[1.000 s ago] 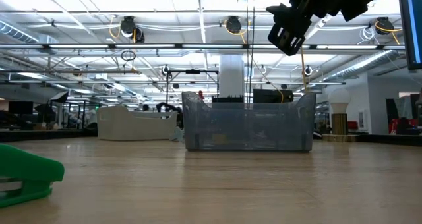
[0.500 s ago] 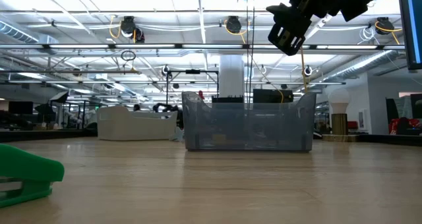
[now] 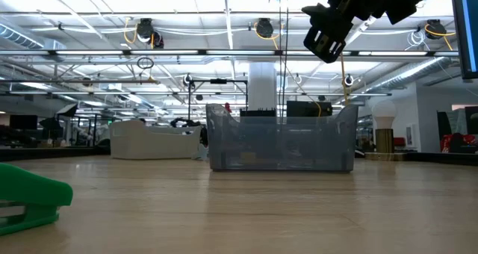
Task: Pick and place Stapler, Stapler remover, tape
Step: Put the dark blue tape into the white bin
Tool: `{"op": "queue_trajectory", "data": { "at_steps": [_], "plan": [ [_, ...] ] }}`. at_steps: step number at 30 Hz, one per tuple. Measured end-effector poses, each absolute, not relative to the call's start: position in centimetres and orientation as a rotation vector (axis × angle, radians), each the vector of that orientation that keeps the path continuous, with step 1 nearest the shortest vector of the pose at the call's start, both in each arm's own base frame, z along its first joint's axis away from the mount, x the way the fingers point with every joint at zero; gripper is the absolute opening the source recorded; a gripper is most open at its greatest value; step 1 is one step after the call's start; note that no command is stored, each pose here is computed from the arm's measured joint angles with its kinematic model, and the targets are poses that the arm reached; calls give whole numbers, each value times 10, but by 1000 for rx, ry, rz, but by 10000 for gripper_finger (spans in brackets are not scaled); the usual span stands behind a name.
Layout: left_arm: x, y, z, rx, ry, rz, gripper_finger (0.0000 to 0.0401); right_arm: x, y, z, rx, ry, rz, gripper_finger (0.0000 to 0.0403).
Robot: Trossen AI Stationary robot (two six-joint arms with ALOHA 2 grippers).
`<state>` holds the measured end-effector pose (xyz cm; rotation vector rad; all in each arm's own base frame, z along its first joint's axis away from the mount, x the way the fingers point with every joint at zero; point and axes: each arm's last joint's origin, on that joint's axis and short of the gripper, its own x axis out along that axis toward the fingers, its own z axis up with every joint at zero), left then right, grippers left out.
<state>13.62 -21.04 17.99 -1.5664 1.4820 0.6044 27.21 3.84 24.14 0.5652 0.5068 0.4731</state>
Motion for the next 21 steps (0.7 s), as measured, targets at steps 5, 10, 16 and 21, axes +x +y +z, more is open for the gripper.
{"op": "queue_trajectory", "data": {
  "at_steps": [5, 10, 16, 21],
  "plan": [
    [137, -211, 180, -1571, 1480, 598, 34, 272, 38, 241, 564, 506, 473, 169],
    [137, -210, 180, -1566, 1451, 586, 37, 272, 38, 241, 563, 506, 474, 170],
    [137, -210, 180, -1548, 1453, 589, 41, 272, 38, 241, 562, 506, 474, 171],
    [137, -210, 180, -1537, 1455, 571, 78, 272, 38, 241, 562, 506, 474, 171]
  ]
}}
